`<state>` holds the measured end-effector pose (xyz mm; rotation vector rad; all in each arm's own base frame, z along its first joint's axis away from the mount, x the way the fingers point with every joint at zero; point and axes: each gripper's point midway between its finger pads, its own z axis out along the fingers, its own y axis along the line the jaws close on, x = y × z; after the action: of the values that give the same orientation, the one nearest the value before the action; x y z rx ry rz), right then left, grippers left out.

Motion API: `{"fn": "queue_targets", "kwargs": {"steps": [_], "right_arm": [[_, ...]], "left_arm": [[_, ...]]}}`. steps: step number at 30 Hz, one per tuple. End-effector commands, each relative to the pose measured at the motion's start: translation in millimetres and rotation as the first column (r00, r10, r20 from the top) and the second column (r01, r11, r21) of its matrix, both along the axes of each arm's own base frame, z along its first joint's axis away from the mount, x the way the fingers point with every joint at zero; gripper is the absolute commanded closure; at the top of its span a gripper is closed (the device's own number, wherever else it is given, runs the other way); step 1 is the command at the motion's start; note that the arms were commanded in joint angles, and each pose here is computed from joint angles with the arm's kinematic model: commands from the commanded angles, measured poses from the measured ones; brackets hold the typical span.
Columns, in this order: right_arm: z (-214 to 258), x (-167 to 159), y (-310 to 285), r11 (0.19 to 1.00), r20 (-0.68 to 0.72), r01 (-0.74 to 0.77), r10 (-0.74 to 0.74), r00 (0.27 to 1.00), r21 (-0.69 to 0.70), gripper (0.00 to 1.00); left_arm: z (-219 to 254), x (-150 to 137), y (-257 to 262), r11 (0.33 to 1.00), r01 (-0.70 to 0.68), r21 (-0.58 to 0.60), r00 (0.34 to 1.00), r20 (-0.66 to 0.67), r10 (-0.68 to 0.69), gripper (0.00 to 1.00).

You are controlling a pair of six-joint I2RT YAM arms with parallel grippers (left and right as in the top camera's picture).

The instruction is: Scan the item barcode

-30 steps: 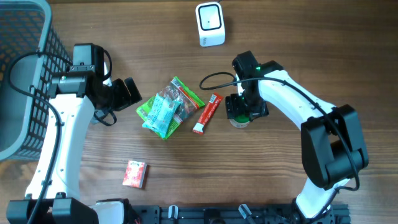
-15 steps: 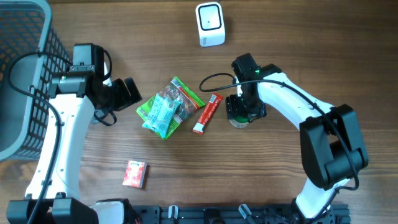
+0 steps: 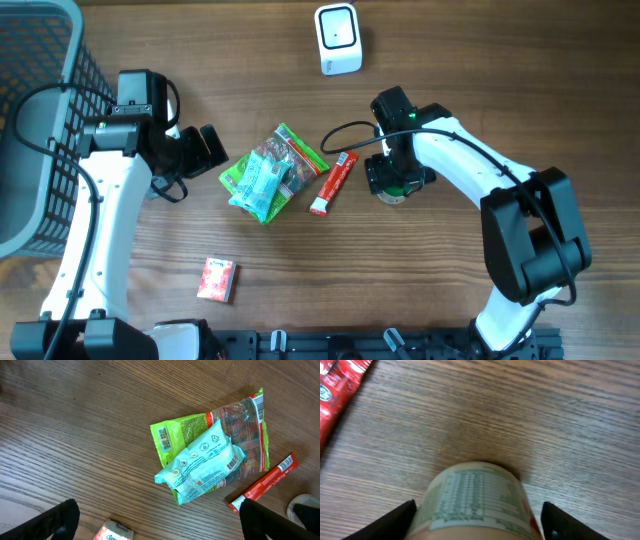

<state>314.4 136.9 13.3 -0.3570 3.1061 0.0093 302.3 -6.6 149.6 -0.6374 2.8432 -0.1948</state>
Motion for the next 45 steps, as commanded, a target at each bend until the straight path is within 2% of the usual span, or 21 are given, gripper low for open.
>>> {"fn": "queue_targets", "kwargs": {"steps": [1,6,10,14,18,22,25,27,29,31,32,33,35,39,41,45], "right_arm": [[9,11,-3,0.999,0.018,-0.017,0.017,1.0,-0.034,0.13],[16,-1,2,0.989,-0.044,0.15,-0.151,0.988,-0.007,0.09],[16,-10,16,0.977,-0.108,0.205,-0.198,0.974,0.062,0.07],[16,-11,14,0.968,-0.109,0.248,-0.241,0.964,0.05,0.09],[15,-7,7,0.97,-0.077,0.243,-0.241,0.968,0.015,0.19],[15,-5,3,0.973,-0.061,0.231,-0.231,0.971,-0.006,0.21],[15,-3,4,0.99,-0.054,0.139,-0.139,0.989,0.003,0.23],[15,-2,5,0.996,-0.047,0.083,-0.083,0.995,0.009,0.26],[15,1,5,0.999,-0.036,0.037,-0.037,0.999,0.009,0.35],[15,5,2,1.0,-0.018,0.021,-0.021,1.0,-0.004,0.36],[15,6,1,1.0,-0.009,0.024,-0.024,1.0,-0.014,0.35],[15,7,1,0.999,-0.007,0.034,-0.034,0.999,-0.011,0.27],[15,6,2,0.997,-0.009,0.073,-0.073,0.997,-0.008,0.19],[15,4,2,0.991,-0.019,0.132,-0.132,0.991,-0.009,0.13],[15,2,1,0.991,-0.028,0.135,-0.135,0.99,-0.015,0.0],[13,-2,8,0.99,-0.052,0.136,-0.135,0.989,0.024,0.0]], "left_arm": [[0,0,0,1.0,0.01,-0.005,1.0,-0.001,-0.01,0.0],[0,0,0,1.0,0.01,-0.005,1.0,-0.001,-0.01,0.0],[0,0,0,1.0,0.01,-0.005,1.0,-0.001,-0.01,0.0],[0,0,0,1.0,0.01,-0.005,1.0,-0.001,-0.01,0.0],[0,0,0,1.0,0.01,-0.005,1.0,-0.001,-0.01,0.0],[0,0,0,1.0,0.01,-0.005,1.0,-0.001,-0.01,0.0],[0,0,0,1.0,0.01,-0.005,1.0,-0.001,-0.01,0.0],[0,0,0,1.0,0.01,-0.005,1.0,-0.001,-0.01,0.0],[0,0,0,1.0,0.01,-0.005,1.0,-0.001,-0.01,0.0],[0,0,0,1.0,0.01,-0.005,1.0,-0.001,-0.01,0.0],[0,0,0,1.0,0.01,-0.005,1.0,-0.001,-0.01,0.0],[0,0,0,1.0,0.01,-0.005,1.0,0.0,-0.01,0.0],[0,0,0,1.0,0.01,-0.005,1.0,-0.001,-0.01,0.0],[0,0,0,1.0,0.01,-0.005,1.0,-0.001,-0.01,0.0],[0,0,0,1.0,0.01,-0.005,1.0,-0.001,-0.01,0.0],[0,0,0,1.0,0.01,-0.005,1.0,-0.001,-0.01,0.0]]}}
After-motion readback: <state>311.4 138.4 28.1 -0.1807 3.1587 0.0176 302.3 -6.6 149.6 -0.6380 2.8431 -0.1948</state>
